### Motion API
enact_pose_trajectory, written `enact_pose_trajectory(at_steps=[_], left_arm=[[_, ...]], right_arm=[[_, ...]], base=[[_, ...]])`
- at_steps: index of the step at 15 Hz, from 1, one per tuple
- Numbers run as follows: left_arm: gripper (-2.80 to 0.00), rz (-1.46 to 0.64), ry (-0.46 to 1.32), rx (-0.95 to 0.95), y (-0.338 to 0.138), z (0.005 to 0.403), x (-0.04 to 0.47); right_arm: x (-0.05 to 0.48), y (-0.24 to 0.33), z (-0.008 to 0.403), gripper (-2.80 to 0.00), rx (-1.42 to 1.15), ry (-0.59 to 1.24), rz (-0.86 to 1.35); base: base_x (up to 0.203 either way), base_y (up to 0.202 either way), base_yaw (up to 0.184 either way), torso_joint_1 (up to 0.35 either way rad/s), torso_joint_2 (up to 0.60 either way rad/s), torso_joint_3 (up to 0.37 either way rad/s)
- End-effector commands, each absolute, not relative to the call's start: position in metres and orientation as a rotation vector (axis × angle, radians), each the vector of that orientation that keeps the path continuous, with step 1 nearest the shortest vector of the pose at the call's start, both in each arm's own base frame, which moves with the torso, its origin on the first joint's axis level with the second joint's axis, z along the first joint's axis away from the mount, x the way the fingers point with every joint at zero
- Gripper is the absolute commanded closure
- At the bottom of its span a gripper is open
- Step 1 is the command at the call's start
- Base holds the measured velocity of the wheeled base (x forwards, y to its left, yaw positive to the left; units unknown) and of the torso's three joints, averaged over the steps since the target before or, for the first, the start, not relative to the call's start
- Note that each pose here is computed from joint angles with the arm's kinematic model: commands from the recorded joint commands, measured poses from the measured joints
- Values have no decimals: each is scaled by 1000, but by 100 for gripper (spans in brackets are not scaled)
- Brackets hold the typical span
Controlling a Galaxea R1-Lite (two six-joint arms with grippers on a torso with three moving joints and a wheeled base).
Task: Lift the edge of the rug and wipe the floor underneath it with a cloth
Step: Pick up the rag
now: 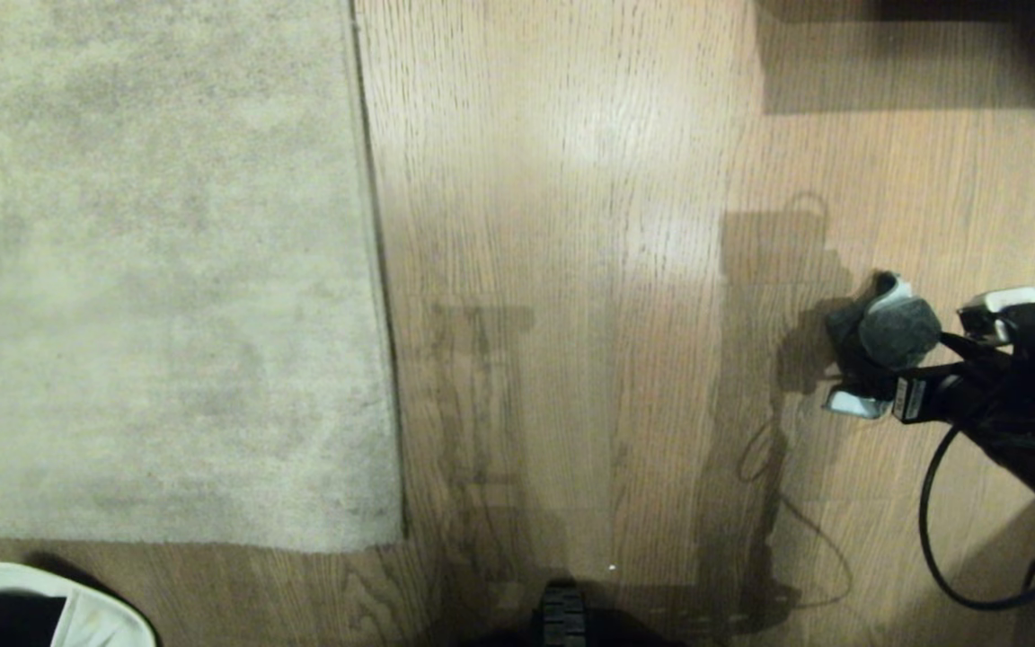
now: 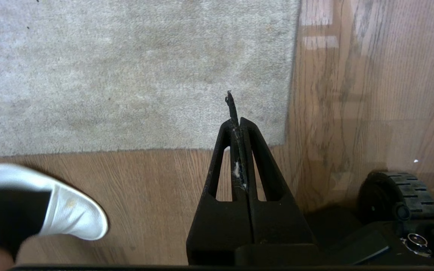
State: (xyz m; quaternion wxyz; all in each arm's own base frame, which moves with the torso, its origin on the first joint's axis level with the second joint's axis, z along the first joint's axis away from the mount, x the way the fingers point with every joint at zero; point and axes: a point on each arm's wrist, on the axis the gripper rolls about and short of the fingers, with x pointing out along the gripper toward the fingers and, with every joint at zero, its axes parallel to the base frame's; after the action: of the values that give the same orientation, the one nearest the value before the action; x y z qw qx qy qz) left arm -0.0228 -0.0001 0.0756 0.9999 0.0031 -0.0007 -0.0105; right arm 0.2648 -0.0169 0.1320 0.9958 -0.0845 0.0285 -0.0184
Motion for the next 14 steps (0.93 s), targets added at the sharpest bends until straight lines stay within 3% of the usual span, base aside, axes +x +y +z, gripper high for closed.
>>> enact_pose_trajectory(at_steps=[1,14], left_arm=[[0,-21,-2,6,0,76,-23],[0,-21,0,6,0,76,-23]], right_arm=[[285,-19,118,-280,-167,81,-38],[335,-28,92,-280,-137,43,-61]], base=[[0,0,0,0,0,0],[0,0,0,0,0,0]])
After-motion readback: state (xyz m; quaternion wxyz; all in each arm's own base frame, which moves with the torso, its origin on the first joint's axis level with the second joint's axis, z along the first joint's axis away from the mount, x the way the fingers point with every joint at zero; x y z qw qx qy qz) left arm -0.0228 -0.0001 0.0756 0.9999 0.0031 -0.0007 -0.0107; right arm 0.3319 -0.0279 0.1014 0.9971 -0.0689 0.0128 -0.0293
